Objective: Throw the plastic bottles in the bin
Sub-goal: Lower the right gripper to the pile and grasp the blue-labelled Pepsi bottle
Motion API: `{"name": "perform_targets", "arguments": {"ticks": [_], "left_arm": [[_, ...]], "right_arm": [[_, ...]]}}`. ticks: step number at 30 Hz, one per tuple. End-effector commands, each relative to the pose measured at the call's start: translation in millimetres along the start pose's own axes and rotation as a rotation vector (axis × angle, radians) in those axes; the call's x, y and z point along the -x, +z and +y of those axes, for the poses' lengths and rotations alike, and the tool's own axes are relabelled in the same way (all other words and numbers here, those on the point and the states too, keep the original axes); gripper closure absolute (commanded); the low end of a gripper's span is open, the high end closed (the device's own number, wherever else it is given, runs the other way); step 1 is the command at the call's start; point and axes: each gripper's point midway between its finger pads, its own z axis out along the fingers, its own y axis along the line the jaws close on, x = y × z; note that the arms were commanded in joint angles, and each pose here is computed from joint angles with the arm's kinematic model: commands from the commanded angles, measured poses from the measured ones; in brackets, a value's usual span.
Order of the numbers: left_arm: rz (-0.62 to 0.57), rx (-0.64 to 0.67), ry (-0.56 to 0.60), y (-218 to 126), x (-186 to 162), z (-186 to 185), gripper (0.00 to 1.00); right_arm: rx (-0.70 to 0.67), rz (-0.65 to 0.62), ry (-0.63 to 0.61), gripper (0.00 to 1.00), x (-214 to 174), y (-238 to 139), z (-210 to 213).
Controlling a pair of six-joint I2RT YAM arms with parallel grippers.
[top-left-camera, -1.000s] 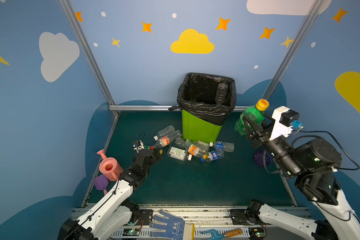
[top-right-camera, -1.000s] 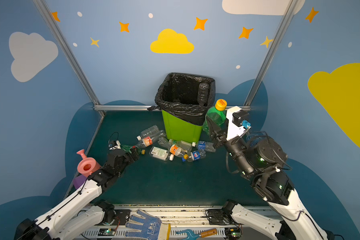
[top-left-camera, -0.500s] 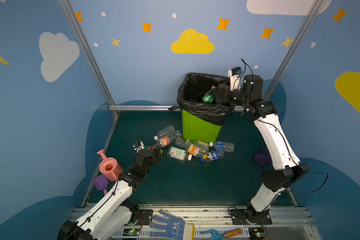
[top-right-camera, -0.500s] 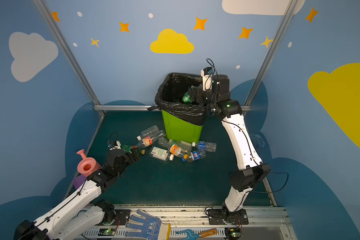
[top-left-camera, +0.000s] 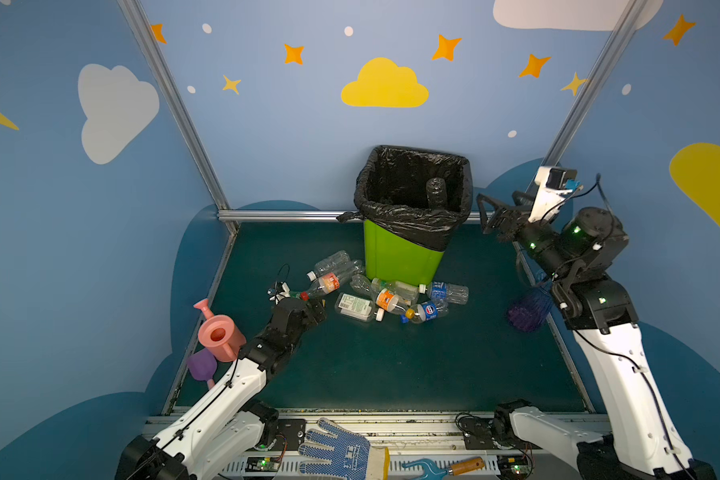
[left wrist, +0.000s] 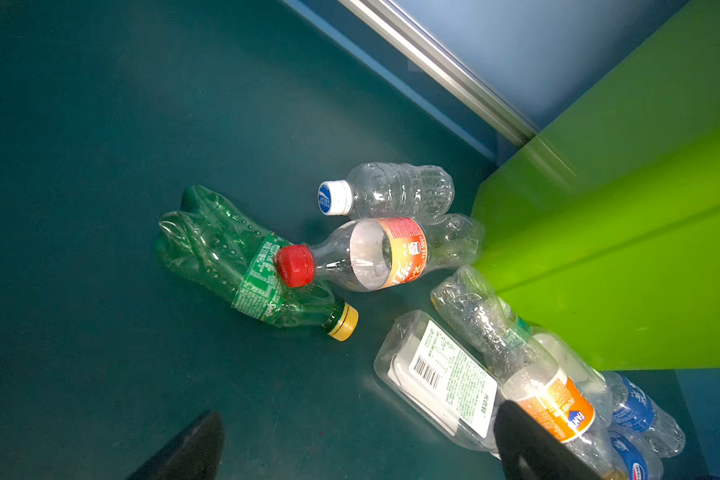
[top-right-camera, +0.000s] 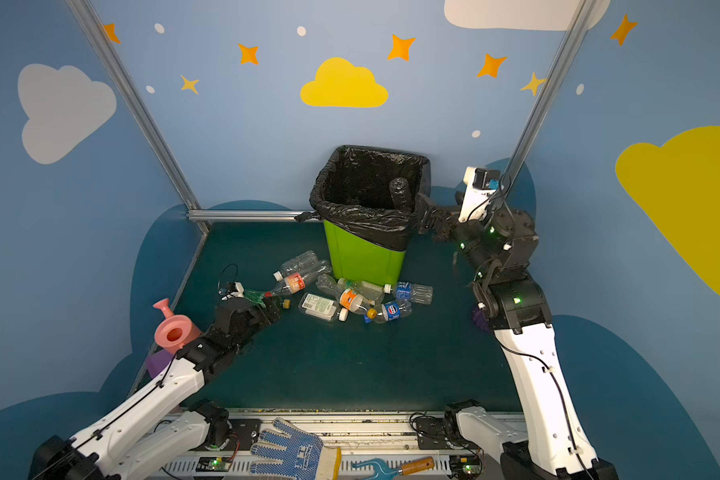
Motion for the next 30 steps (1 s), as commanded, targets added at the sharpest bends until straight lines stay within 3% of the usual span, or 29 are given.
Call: {"name": "perform_targets", "arguments": {"ticks": [1, 6, 10, 14, 18, 22, 30], "left_arm": [[-0.007, 0.000, -0.014, -2, 7, -4, 0.00], [-0.009, 0.002, -0.026, 2, 6, -4, 0.00], [0.017, -0.004, -0.033, 7, 2, -8, 0.00], [0.048, -0.028, -0.005, 10, -3, -13, 0.00], [0.049, -0.036, 0.005, 10, -2, -16, 0.00], [0.039, -0.027, 0.011, 9, -1, -14, 0.00], [0.053, -0.023, 0.012, 10, -7, -10, 0.00]], "right_arm": [[0.014, 0.145, 0.065, 0.04, -70, 9, -8], [0.080, 0.296, 0.087, 0.05, -170, 5, -6], [0.029, 0.521, 0.105, 0.06, -257, 1, -14], [-0.107, 0.651, 0.246, 0.05, -314, -8, -35], [-0.220, 0.697, 0.386, 0.04, -351, -16, -54], [-0.225, 0.727, 0.505, 0.04, -373, -14, -52], [-0.270, 0.734, 0.655, 0.04, -389, -3, -52]]}}
